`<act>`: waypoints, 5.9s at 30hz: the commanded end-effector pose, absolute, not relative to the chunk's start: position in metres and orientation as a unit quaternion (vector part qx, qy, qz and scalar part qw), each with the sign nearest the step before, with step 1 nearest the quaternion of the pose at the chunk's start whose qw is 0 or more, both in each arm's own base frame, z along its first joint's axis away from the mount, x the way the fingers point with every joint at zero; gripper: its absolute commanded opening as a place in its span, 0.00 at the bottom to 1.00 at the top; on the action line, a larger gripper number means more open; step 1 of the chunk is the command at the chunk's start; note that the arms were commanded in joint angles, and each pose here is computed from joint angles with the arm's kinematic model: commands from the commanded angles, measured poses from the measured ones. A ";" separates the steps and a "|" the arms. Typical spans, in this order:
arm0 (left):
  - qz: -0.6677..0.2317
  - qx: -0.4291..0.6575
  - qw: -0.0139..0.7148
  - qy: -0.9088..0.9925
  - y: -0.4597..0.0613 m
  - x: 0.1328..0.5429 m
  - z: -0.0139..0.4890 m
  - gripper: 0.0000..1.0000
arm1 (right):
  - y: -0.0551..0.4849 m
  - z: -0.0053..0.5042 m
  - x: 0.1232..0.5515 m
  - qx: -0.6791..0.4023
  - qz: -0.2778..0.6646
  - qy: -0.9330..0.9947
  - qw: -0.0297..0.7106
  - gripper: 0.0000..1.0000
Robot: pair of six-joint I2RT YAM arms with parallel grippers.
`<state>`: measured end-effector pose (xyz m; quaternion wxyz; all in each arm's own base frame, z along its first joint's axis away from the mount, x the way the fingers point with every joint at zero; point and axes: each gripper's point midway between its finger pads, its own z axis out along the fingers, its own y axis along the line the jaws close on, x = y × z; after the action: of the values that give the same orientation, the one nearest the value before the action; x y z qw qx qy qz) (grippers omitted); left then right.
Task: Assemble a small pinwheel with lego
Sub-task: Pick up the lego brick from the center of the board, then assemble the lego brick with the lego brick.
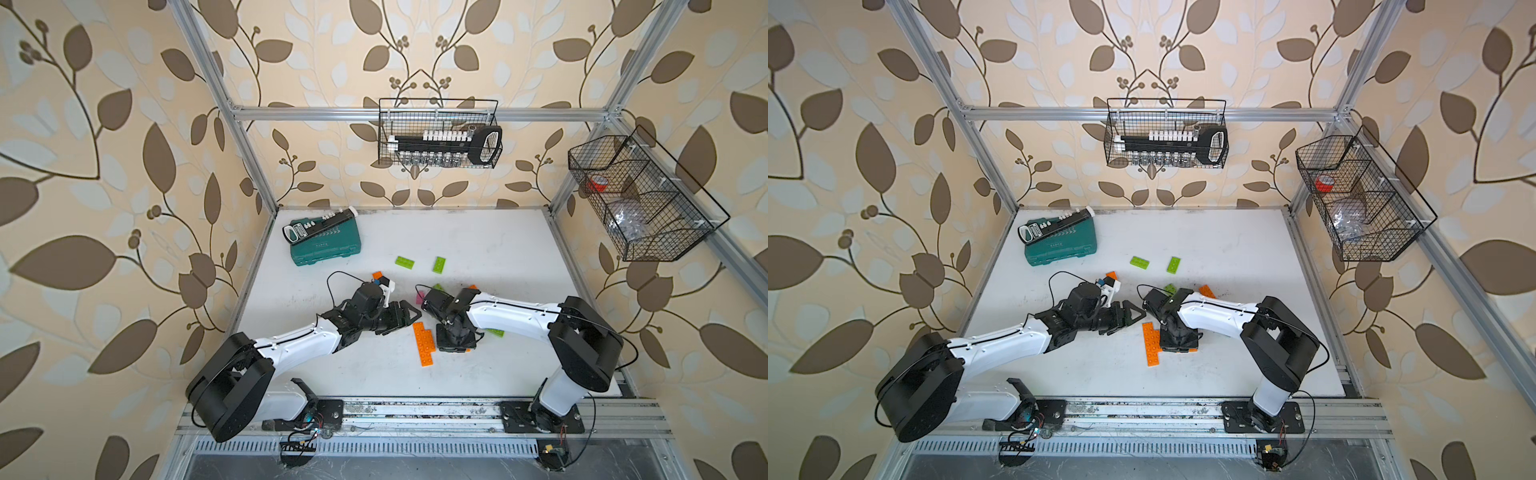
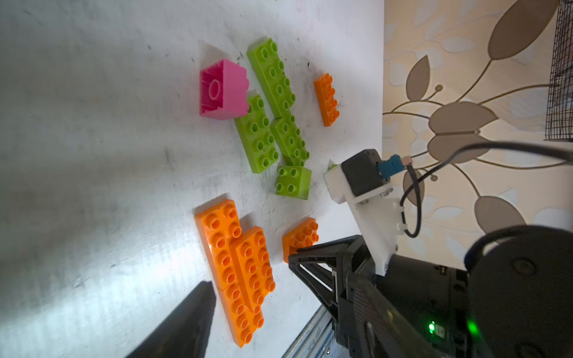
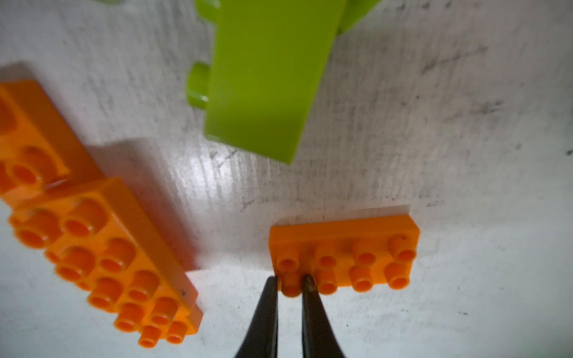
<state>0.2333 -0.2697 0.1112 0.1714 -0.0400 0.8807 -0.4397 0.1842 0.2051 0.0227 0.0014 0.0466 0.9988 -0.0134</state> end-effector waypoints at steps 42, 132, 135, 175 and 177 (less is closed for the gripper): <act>-0.300 0.043 0.235 0.924 -0.253 0.206 0.114 0.77 | 0.204 0.018 0.196 0.045 -0.022 0.999 0.009 0.13; -0.386 -0.101 0.203 0.894 -0.202 0.243 0.101 0.77 | 0.292 0.053 0.248 -0.162 0.047 0.986 0.016 0.09; -0.385 -0.102 0.203 0.895 -0.200 0.242 0.101 0.77 | 0.289 0.050 0.250 -0.165 0.037 0.985 0.016 0.09; -0.385 -0.102 0.196 0.896 -0.200 0.241 0.097 0.78 | 0.272 0.035 0.247 -0.067 0.004 0.998 0.015 0.09; -0.386 -0.102 0.196 0.896 -0.201 0.241 0.097 0.78 | 0.271 0.036 0.246 -0.066 0.005 0.998 0.015 0.09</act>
<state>0.2404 -0.1998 0.0928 0.1910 -0.1076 0.9005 -0.3756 0.2507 0.2800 0.0371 0.0130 -0.0794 0.9966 0.0189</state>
